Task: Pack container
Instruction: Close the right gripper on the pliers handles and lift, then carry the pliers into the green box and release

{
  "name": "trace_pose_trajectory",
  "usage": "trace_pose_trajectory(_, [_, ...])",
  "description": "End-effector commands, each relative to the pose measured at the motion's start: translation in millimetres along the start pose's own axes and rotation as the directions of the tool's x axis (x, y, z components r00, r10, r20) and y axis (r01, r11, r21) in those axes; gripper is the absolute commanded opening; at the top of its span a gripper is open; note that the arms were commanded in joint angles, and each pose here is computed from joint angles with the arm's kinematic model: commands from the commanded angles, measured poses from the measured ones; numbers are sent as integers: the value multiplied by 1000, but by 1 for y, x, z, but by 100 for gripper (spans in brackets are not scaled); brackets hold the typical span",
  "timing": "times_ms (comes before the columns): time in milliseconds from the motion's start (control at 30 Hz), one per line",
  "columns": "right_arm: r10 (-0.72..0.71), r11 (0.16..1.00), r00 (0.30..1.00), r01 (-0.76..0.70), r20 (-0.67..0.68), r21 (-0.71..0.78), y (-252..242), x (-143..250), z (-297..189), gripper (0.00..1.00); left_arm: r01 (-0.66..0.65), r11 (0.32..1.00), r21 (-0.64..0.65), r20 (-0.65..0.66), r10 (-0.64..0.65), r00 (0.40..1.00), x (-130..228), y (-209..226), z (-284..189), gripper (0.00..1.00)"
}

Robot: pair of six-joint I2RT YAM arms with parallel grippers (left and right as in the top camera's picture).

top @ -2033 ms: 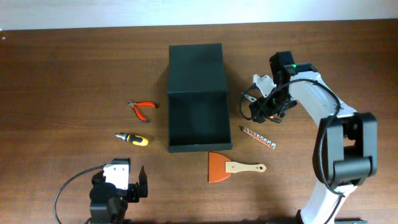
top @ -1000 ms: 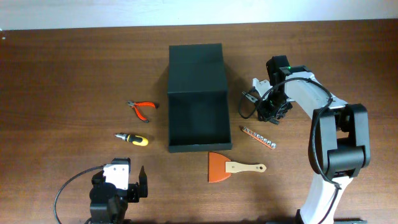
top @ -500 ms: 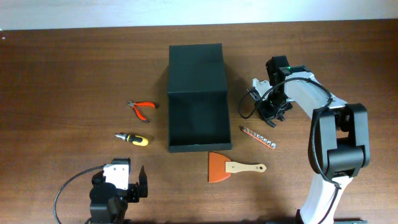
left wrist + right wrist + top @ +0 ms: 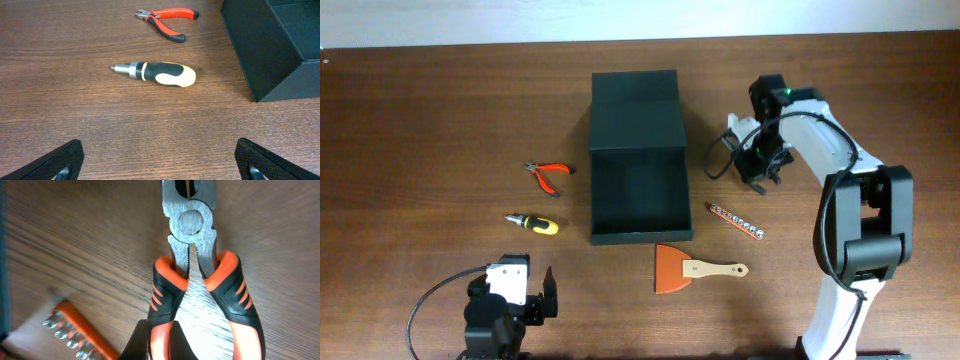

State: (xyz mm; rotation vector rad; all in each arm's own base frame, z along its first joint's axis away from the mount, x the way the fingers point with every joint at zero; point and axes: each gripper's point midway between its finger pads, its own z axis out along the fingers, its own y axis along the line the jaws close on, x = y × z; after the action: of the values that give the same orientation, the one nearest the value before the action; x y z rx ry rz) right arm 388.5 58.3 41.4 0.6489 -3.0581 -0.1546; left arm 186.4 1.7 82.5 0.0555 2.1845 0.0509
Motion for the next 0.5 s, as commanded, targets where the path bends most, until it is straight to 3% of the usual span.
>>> trace_pose_trajectory(0, [-5,1000,998,3,70,19,-1,-21,-32,4,-12,1000,-12,-1,12,1000,2,2,1,99])
trace_pose_trajectory(300, [-25,992,990,42,137,-119,36,-34,-90,4,-12,1000,-12,-1,12,1000,2,2,1,99])
trace_pose_trajectory(467, [-126,972,984,147,124,-184,83,-29,-101,4,-12,1000,-12,-1,12,1000,2,2,1,99])
